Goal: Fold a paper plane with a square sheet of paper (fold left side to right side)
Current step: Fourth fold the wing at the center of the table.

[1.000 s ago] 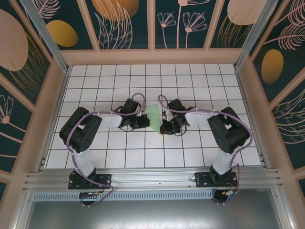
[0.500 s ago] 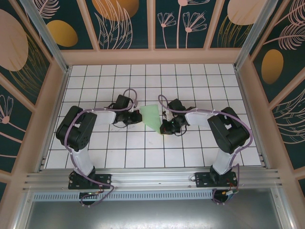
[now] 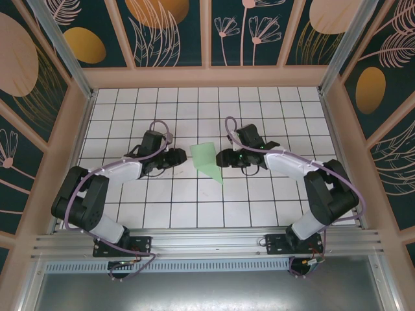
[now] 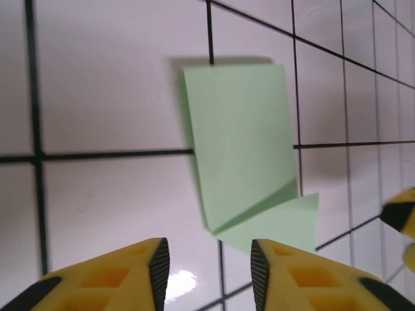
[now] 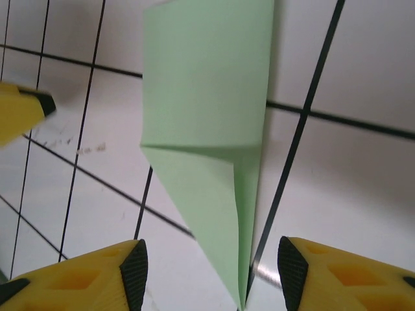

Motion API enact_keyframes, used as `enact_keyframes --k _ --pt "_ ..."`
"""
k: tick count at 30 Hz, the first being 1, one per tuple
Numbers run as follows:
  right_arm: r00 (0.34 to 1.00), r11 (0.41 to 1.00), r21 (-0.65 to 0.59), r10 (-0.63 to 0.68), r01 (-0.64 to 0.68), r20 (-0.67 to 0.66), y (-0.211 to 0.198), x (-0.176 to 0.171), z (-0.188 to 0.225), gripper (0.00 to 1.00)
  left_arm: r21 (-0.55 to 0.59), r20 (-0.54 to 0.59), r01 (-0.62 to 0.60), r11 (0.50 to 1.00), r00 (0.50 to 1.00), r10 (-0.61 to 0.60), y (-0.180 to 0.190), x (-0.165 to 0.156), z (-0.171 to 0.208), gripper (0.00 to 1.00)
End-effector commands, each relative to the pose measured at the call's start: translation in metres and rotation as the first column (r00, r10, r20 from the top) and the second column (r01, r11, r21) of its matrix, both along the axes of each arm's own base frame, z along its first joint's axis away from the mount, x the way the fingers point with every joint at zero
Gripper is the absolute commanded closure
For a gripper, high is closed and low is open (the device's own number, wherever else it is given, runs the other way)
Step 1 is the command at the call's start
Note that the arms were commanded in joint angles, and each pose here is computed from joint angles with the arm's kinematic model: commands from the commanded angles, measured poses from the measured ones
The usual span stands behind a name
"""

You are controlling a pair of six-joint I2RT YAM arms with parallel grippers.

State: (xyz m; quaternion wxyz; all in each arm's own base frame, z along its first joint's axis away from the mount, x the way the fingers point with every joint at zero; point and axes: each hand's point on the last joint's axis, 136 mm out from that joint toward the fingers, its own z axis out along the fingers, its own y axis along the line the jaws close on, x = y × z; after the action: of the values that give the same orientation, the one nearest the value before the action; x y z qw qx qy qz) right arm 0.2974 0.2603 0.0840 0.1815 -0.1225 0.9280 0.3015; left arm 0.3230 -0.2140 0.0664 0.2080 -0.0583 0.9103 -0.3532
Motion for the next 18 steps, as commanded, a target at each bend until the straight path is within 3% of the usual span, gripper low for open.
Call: enact_keyframes --k 1,5,8,15,18 --pt "0.994 0.997 0.007 0.072 -0.073 0.080 0.014 0.018 -0.003 0.41 -0.119 -0.039 0.013 0.993 0.999 -0.018 -0.024 -0.012 0.005 0.54" --pt "0.990 0.993 -0.016 0.115 -0.115 0.082 0.020 0.026 -0.018 0.42 -0.140 -0.074 0.014 0.990 0.997 -0.025 -0.037 -0.017 -0.002 0.49" --pt "0.990 0.991 -0.022 0.131 -0.129 0.059 0.023 0.028 -0.029 0.48 -0.140 -0.097 0.006 0.990 0.995 -0.020 -0.043 -0.019 -0.010 0.48" --pt "0.990 0.990 -0.038 0.134 -0.133 0.036 0.022 0.026 -0.041 0.85 -0.122 -0.126 -0.008 0.993 0.992 -0.007 -0.045 -0.019 -0.020 0.44" --pt "0.991 0.991 -0.055 0.123 -0.121 0.049 0.018 0.027 -0.039 0.94 -0.120 -0.133 -0.005 0.993 0.991 -0.011 -0.047 -0.018 -0.022 0.44"
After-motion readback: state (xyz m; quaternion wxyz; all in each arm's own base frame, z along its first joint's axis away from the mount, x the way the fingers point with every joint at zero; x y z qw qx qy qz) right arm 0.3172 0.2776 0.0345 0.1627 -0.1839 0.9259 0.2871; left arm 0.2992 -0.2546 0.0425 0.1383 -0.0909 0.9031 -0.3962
